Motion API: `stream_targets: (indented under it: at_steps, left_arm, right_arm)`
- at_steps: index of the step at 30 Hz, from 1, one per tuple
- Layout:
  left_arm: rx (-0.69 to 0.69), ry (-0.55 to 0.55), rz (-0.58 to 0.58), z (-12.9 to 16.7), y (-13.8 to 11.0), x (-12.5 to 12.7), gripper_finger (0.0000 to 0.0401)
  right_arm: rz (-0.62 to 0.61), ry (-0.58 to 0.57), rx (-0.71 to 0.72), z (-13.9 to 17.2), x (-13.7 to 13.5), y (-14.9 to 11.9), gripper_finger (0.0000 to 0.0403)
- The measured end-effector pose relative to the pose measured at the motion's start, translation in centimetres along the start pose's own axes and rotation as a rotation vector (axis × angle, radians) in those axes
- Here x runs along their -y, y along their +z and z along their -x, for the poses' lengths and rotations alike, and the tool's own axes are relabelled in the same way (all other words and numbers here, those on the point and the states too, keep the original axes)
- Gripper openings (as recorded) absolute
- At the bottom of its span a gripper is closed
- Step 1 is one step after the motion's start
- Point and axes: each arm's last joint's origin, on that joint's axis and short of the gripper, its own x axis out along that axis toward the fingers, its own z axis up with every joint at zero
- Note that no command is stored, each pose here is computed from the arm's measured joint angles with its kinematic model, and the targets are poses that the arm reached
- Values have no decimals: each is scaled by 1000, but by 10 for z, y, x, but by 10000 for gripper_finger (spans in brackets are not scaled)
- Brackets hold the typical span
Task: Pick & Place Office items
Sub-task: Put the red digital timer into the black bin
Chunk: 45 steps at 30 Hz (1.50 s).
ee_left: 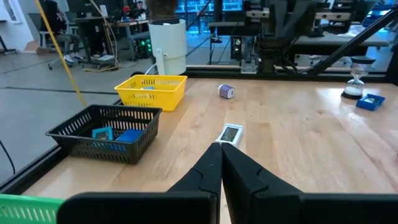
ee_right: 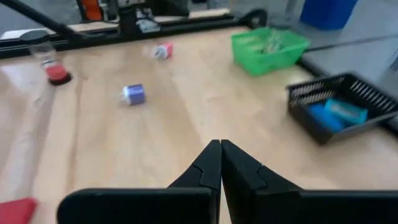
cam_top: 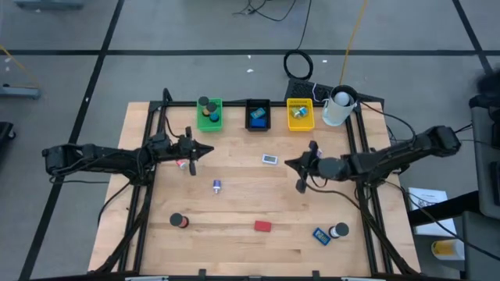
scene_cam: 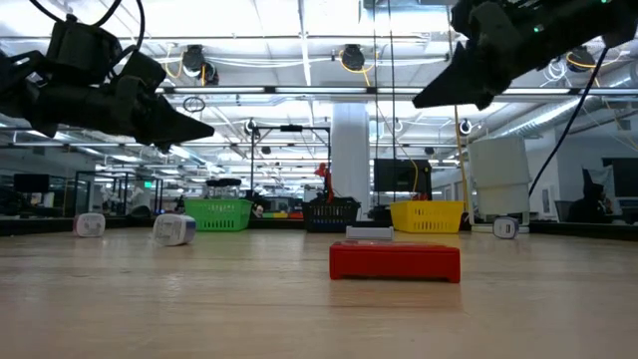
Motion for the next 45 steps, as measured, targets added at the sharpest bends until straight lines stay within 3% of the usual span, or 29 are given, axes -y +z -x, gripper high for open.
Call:
stream_targets:
  at_steps: [5,14,19,26,33,40,45]
  left_arm:
    - [0,0,8,0,0,0,38]
    - [1,0,36,0,0,0,44]
    - [0,0,108,0,0,0,44]
    - [-6,-1,110,0,-1,0,44]
    - [-7,-1,106,0,-1,0,45]
    - [-13,0,107,0,-1,0,45]
    - [-18,0,107,0,-2,0,45]
  right_arm:
    - [-48,29,-69,1,-13,-6,10]
    - [33,105,-183,-25,-69,-13,59]
    - [49,137,-237,-34,-97,-26,115]
    - [84,174,-265,-42,-127,-35,210]
    - [108,271,-313,-55,-162,-40,270]
    - [224,238,-416,-71,-181,-58,304]
    - [259,228,-446,-76,-183,-64,301]
